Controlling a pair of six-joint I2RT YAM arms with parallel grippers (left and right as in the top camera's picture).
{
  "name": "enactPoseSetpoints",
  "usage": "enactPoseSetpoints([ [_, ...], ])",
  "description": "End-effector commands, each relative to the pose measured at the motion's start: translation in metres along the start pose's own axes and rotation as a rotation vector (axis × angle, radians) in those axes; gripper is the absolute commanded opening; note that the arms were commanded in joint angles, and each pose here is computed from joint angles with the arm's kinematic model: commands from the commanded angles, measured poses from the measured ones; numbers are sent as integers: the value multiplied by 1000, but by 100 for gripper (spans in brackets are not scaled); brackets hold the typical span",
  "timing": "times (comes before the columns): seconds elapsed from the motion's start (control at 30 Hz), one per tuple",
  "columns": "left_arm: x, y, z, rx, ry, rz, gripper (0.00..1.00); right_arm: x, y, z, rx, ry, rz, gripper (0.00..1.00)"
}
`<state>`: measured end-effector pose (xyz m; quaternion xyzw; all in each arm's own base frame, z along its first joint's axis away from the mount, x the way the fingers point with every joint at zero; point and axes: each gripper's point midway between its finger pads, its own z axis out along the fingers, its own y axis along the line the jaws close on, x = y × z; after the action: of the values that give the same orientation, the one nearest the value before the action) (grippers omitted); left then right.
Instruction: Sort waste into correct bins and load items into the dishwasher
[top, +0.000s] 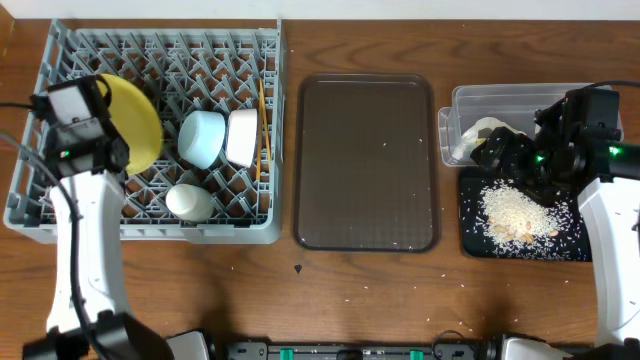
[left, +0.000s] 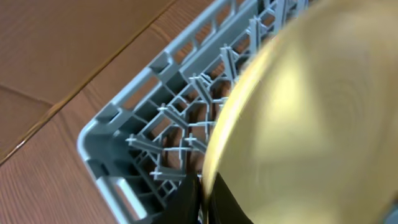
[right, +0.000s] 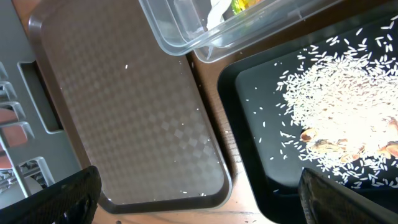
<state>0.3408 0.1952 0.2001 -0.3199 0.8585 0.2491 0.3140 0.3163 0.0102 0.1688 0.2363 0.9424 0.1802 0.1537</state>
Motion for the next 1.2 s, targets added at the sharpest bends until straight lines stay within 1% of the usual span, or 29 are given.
enactPoseSetpoints([
  [0.0,11,-6,17,-77,24,90,8,0,7,-4,-17,-8,-12,99],
  [0.13,16,-19,20,-91,28,134,7,0,7,-4,-17,-8,-11,99],
  [0.23,11,-26,13,-105,-8,150,8,0,7,-4,-16,-6,-11,99],
  [0.33,5,-19,7,-178,-46,159,8,1,7,-4,-16,-5,-11,99],
  [0.43,4,-12,6,-219,-52,149,8,1,7,-4,-16,-5,-10,99],
  [0.7,5,-11,5,-220,-51,120,7,1,7,-4,-16,-6,-11,99],
  [0.87,-4,3,0,-308,-94,109,8,1,7,-4,-16,-5,-11,99],
  [1.1,-14,4,-2,-327,-126,130,7,1,7,-4,-16,-6,-11,99],
  [1.17,-18,3,-2,-325,-136,161,7,1,7,-4,-16,-6,-11,99],
])
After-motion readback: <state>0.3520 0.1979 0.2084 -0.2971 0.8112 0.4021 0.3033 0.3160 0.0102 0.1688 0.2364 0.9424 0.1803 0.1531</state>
